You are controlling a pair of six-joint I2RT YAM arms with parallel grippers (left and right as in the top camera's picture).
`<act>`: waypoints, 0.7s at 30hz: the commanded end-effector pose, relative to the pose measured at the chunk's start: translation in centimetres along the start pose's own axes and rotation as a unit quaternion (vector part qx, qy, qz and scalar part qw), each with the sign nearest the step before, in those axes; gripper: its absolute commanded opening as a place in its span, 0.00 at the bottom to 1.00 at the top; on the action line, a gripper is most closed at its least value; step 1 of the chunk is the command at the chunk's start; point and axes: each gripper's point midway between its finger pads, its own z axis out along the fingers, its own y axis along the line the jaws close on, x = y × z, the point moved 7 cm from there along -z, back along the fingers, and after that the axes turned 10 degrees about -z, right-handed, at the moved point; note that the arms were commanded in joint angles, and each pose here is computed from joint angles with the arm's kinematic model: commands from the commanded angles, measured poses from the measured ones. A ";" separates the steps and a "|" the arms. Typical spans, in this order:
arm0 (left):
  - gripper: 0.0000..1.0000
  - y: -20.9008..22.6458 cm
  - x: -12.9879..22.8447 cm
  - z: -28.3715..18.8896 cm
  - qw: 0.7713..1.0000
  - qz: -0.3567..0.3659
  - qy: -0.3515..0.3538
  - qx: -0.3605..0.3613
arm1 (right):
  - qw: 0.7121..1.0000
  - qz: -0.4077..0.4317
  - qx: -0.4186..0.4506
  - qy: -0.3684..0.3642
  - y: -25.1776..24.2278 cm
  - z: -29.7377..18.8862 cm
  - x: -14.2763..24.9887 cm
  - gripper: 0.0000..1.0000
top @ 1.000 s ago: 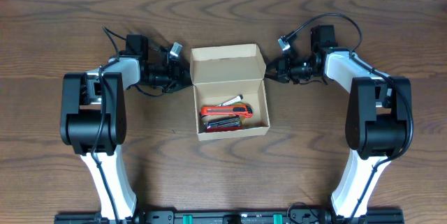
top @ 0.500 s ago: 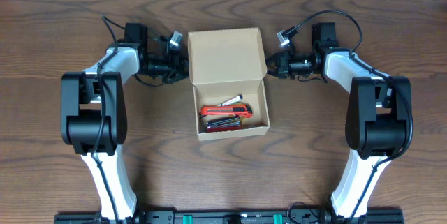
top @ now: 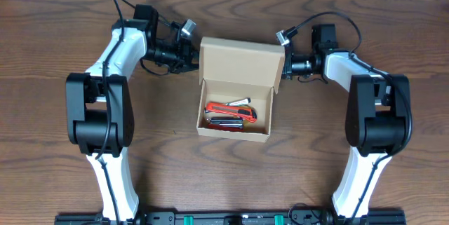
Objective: Pack container
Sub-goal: 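Fold the box lid closed with both grippers, then retract both arms away from the closed box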
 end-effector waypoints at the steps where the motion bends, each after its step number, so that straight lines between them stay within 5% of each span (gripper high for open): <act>1: 0.06 -0.7 0.2 -0.5 0.998 0.062 0.011 -0.027 | 0.996 0.040 -0.076 0.010 -0.3 0.7 0.9 0.02; 15: 0.06 -2.2 3.9 -2.0 0.990 0.105 0.069 -0.068 | 0.993 0.083 -0.085 0.012 -2.8 1.0 2.2 0.01; 21: 0.06 -3.3 5.3 -3.9 0.975 0.139 0.076 -0.156 | 0.994 0.067 -0.081 0.006 -3.0 0.7 1.8 0.43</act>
